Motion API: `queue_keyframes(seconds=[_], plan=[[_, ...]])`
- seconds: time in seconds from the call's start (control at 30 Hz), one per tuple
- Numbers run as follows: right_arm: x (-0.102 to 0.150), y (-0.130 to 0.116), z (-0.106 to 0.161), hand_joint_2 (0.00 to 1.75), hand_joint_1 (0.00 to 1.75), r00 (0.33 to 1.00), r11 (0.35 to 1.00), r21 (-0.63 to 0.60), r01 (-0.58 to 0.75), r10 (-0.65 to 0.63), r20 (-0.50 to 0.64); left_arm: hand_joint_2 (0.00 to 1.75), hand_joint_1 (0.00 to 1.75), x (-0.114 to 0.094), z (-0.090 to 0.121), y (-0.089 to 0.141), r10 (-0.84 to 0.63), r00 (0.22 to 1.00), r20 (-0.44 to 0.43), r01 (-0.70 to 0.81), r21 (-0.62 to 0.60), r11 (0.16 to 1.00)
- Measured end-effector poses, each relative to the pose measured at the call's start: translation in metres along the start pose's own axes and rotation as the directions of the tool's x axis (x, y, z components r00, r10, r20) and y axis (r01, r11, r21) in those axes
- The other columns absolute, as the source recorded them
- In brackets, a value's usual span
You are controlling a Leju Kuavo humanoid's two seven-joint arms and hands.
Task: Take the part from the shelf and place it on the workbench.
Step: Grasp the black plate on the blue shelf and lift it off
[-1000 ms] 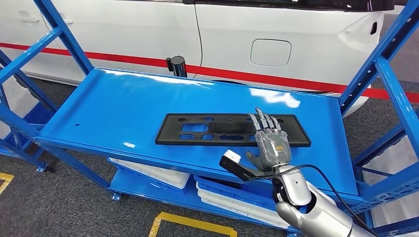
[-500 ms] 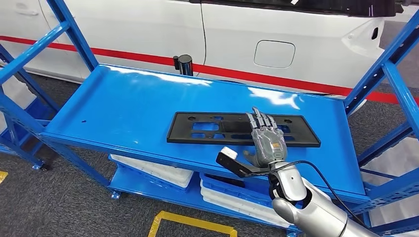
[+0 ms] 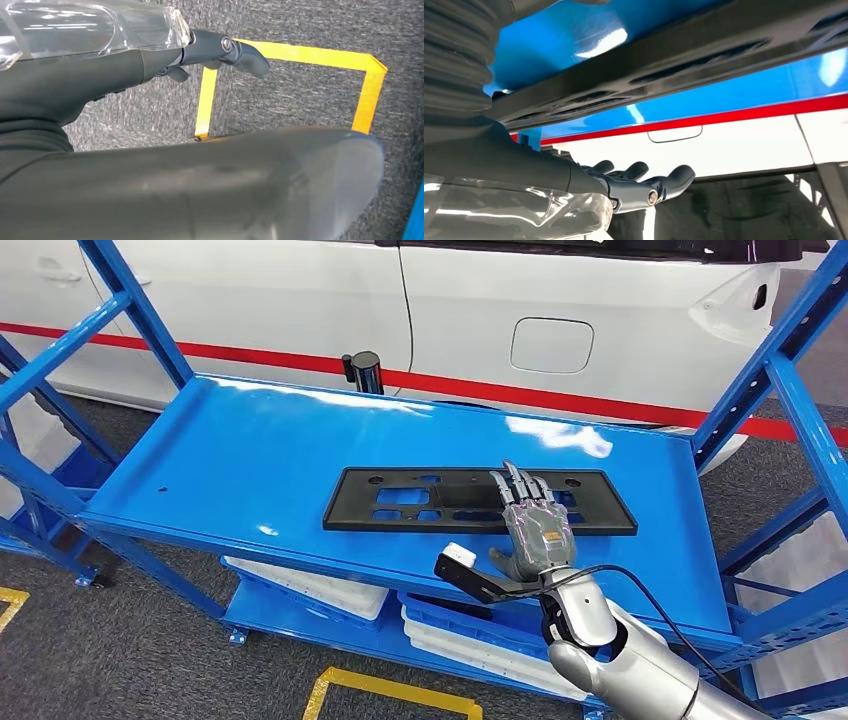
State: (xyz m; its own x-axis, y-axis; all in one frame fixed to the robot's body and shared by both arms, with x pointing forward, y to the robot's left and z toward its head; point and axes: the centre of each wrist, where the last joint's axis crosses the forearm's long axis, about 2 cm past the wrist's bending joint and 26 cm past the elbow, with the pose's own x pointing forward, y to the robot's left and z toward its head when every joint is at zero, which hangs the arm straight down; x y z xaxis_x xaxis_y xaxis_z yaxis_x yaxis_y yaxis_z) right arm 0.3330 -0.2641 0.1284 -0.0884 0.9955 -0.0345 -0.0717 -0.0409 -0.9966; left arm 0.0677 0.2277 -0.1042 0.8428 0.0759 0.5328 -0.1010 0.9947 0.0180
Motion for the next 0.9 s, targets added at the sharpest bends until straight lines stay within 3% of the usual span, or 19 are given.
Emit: queue_keyframes(seconds=[0.63,0.77,0.9], plan=[[0.0052,0.0031,-0.0041,1.75,0.0,1.0,0.999,0.042,0.003,-0.003,0.001,0.0,0.0,-0.0002,0.0001,-0.0005,-0.002,1.0,-0.002,0.002,-0.003,1.0],[0.004,0.0085,-0.0038,1.75,1.75,1.0,0.994,0.106,0.018,-0.018,-0.001,0.0,0.0,-0.0003,0.0002,-0.0005,0.006,1.0,-0.003,-0.006,0.001,1.0],[0.0032,0.0095,-0.0038,1.75,1.75,0.999,0.992,0.119,0.033,-0.033,0.002,0.0,0.0,-0.0002,0.0002,-0.0008,0.016,1.0,0.002,-0.016,0.0,1.0]])
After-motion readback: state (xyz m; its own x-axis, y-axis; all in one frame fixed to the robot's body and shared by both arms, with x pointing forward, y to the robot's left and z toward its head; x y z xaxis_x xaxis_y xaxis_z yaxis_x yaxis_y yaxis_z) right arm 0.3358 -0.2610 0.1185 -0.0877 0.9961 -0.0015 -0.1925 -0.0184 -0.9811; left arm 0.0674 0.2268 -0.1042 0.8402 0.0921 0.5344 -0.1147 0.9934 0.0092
